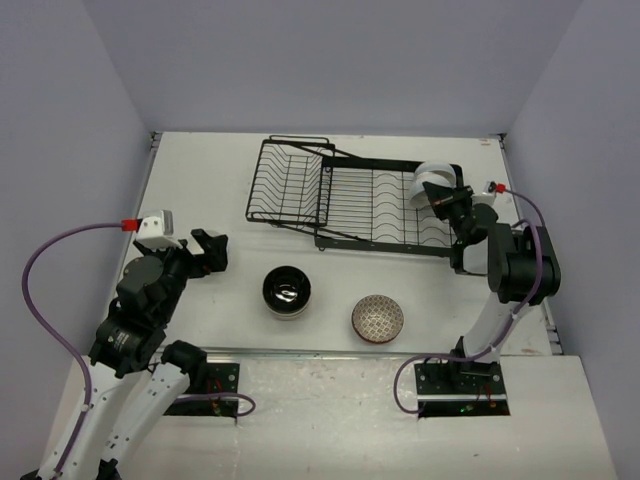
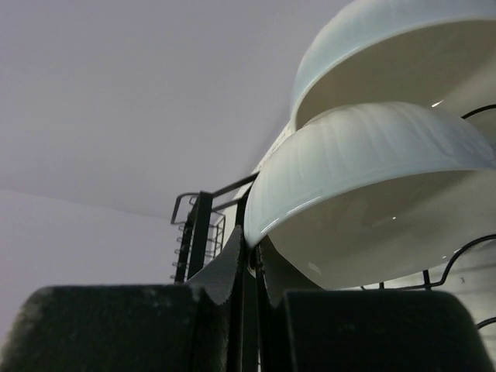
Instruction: Unload the bowls from the dish rack
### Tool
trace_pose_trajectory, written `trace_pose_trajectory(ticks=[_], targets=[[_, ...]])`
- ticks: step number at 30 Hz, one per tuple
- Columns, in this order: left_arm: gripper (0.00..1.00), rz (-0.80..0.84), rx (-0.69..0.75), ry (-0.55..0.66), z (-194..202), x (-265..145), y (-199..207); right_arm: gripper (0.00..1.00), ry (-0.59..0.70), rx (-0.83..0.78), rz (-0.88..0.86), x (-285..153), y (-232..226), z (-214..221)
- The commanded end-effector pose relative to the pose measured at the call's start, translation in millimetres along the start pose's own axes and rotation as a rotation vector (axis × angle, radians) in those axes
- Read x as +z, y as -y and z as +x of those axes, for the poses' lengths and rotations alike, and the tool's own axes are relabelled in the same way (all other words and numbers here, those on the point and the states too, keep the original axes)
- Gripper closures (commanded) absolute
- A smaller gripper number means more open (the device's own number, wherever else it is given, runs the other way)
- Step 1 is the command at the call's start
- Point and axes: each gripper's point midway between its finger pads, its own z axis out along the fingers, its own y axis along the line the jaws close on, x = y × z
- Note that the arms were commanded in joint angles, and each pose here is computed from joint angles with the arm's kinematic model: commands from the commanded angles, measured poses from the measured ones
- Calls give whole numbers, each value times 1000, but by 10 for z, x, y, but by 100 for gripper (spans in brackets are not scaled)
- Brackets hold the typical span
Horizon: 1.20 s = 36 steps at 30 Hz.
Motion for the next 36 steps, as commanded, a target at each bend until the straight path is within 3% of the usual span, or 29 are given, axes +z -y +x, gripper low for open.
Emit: trace_pose_trajectory(ticks=[1,16,19,21,22,23,24,26,33,35,36], targets=[[0,21,30,20,-48,33,41,100,-2,-255,-462,-118,-1135,-32],[0,7,32,9,-41,51,27,100,-163,-429,-649,-354,-1698,204],[0,-2,20,11,-61,57,23,100,-236,-579,-654,-447,-1868,368],[0,-4,-8,14,-98,50,42,100,-286,-716,-713,-658,-2220,606],[0,-2,-29,16,-176,27,76,100,-392,-717,-601,-635,-2112,798],[0,25,-75,14,-232,5,157,100,-387,-933,-603,-645,-2111,886],[0,47,-98,11,-287,-3,228,100,-392,-1032,-636,-800,-2370,1140],[0,125,-164,2,-508,-32,477,100,-505,-1233,-635,-1008,-2292,1441],[0,481,-222,-72,-1258,78,1508,100,-757,-1495,-767,-1953,-2378,2370],[0,551,-199,-114,-1319,53,1672,100,-764,-1573,-708,-1977,-2371,2424],[0,570,-189,-132,-1348,99,1742,100,-835,-1604,-714,-2148,-2295,2550]])
